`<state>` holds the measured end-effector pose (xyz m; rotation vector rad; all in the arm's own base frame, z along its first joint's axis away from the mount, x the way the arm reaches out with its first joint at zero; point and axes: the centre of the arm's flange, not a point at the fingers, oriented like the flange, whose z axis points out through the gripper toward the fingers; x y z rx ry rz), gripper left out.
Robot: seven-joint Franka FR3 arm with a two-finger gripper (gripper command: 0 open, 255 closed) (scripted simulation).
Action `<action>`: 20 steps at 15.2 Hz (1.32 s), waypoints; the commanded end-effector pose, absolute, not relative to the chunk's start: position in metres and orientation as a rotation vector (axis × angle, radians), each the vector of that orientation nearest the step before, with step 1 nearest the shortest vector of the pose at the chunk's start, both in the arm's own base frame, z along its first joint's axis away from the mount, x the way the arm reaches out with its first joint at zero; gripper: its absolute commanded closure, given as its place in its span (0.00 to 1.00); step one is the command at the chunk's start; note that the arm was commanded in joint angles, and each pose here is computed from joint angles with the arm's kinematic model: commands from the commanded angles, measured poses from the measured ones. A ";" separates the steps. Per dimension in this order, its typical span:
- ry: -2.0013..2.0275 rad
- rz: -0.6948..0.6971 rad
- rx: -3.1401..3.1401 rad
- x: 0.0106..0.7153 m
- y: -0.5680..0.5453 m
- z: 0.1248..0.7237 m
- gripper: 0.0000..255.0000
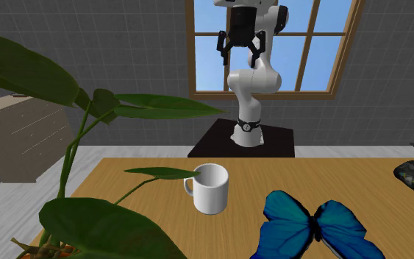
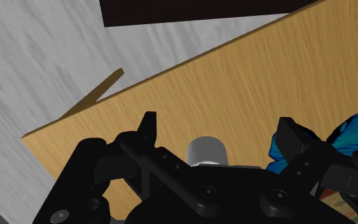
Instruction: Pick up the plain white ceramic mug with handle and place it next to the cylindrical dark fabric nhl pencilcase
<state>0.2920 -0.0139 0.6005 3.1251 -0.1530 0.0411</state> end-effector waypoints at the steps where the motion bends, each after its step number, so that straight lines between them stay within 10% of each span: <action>1: -0.153 0.041 3.125 0.292 -0.014 0.600 0.00; 20: -0.224 -0.007 3.125 0.484 0.018 0.438 0.00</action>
